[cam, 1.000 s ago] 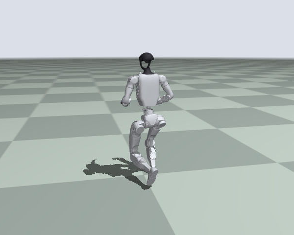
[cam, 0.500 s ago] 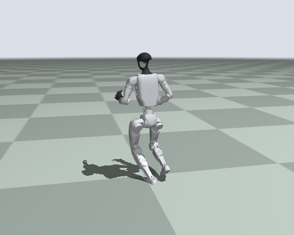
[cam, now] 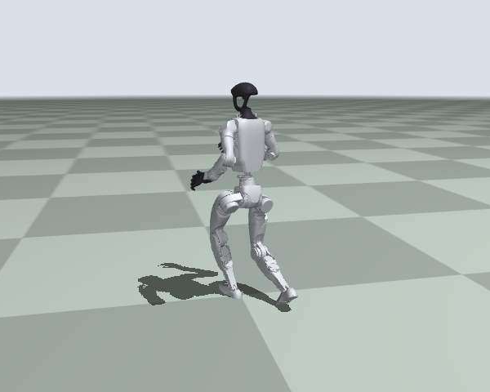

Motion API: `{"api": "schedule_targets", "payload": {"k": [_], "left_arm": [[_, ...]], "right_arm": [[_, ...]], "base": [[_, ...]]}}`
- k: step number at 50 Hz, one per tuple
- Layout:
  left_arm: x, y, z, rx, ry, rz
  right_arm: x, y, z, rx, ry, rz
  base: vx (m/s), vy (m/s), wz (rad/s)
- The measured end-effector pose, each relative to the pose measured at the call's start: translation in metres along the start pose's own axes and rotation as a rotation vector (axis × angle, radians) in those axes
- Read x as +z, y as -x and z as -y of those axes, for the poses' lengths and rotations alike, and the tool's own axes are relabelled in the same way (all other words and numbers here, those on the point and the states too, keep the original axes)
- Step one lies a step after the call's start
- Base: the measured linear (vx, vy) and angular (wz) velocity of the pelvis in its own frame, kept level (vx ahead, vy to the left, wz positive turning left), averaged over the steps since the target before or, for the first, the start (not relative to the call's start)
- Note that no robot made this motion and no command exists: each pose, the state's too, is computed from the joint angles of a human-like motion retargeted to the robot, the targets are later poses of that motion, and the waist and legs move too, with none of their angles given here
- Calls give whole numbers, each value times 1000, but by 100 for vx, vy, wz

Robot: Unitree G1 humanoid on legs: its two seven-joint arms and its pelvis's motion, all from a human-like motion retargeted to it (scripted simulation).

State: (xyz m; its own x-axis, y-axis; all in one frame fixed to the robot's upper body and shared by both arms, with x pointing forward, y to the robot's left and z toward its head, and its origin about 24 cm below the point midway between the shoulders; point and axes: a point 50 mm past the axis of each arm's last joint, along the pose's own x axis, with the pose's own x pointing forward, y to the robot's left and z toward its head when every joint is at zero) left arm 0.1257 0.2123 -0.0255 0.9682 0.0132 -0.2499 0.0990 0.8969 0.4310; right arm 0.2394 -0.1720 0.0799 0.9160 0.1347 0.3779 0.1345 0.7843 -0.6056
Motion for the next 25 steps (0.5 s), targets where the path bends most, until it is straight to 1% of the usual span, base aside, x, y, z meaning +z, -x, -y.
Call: {"api": "schedule_targets", "payload": {"k": [4,8,11,15,18,20,23,25], "left_arm": [[19,-16,2,44,-18,94],[78,-72,-3,164,-54,345],[129,-102,-5,223,0,520],[170,-109,-1,194,74,696],[172,-104,9,136,87,725],[158,-100,18,101,90,667],[111,-90,33,49,85,459],[75,-79,38,16,80,298]], "right_arm": [[-13,29,-24,105,-18,-104],[-30,60,-46,216,-20,-226],[-38,81,-48,282,-54,-288],[-46,107,-39,306,-94,-390],[-49,114,-33,262,-97,-429],[-48,110,-31,232,-93,-422],[-46,82,-25,154,-51,-345],[-41,50,-16,72,-11,-259]], "base": [[-5,5,45],[-2,3,3],[2,-1,-28],[4,-8,-30],[-3,-7,-36],[-7,-3,-14],[-4,-4,23],[-2,-5,64]]}}
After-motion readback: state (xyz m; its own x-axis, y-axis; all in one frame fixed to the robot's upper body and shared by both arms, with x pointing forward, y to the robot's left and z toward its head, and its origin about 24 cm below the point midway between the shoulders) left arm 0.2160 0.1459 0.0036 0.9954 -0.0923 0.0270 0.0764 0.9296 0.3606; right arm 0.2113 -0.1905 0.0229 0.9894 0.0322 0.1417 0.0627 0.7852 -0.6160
